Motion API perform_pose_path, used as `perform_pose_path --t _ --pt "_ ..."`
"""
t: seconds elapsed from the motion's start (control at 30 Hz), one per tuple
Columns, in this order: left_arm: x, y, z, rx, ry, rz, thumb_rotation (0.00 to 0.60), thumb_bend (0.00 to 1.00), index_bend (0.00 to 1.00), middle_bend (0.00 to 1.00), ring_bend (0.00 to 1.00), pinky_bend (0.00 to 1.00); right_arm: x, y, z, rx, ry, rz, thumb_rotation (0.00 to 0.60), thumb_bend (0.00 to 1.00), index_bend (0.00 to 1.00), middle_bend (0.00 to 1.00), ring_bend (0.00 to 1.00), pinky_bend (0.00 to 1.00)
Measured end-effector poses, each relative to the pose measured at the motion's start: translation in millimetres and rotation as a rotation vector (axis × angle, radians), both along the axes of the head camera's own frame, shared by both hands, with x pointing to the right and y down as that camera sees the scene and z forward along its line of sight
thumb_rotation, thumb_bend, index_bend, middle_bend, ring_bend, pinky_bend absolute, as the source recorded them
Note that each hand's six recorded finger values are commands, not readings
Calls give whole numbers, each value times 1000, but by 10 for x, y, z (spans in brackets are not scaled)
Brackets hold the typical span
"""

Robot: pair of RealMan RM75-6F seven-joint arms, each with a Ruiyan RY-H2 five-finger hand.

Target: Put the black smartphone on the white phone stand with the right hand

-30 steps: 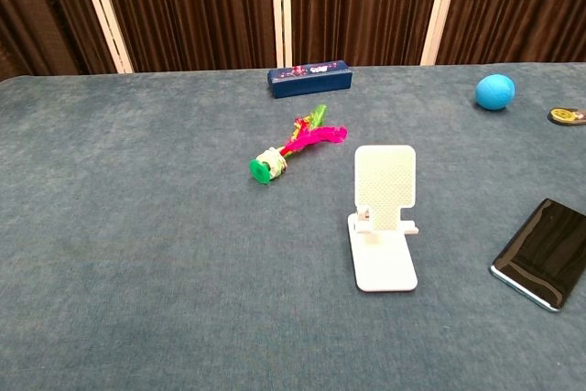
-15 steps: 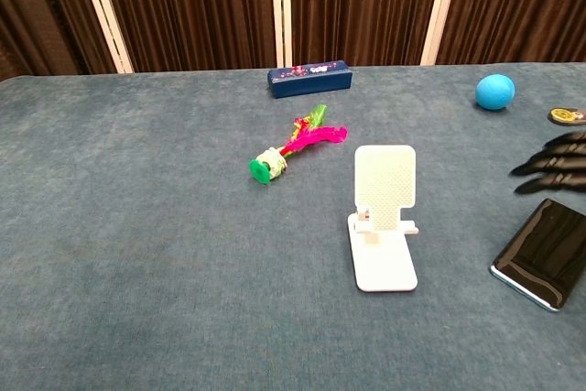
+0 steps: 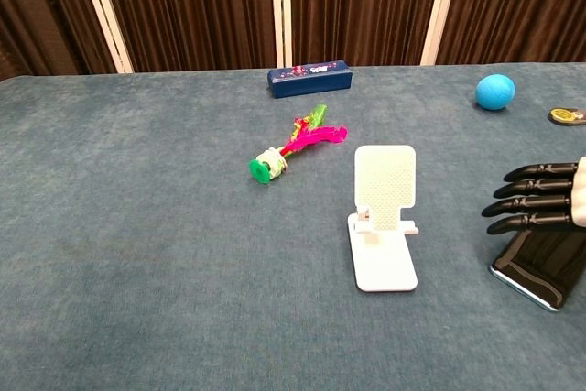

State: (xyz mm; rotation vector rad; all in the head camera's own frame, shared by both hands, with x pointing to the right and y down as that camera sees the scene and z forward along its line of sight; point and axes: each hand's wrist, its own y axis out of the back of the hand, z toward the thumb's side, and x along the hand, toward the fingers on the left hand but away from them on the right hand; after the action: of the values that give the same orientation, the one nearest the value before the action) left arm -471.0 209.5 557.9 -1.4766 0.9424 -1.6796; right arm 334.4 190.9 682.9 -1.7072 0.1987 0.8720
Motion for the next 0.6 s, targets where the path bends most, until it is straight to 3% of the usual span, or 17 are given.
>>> perform_pose_path --t 0.33,0.6 --pt "-9 -14 38 -5 -13 -4 600 0 0 0 0 0 87 -60 164 0 50 -24 600 56 63 121 35 96" --pt "-3 -11 61 -10 -19 -3 600 0 0 0 0 0 74 13 283 -33 55 -44 600 69 113 159 69 97"
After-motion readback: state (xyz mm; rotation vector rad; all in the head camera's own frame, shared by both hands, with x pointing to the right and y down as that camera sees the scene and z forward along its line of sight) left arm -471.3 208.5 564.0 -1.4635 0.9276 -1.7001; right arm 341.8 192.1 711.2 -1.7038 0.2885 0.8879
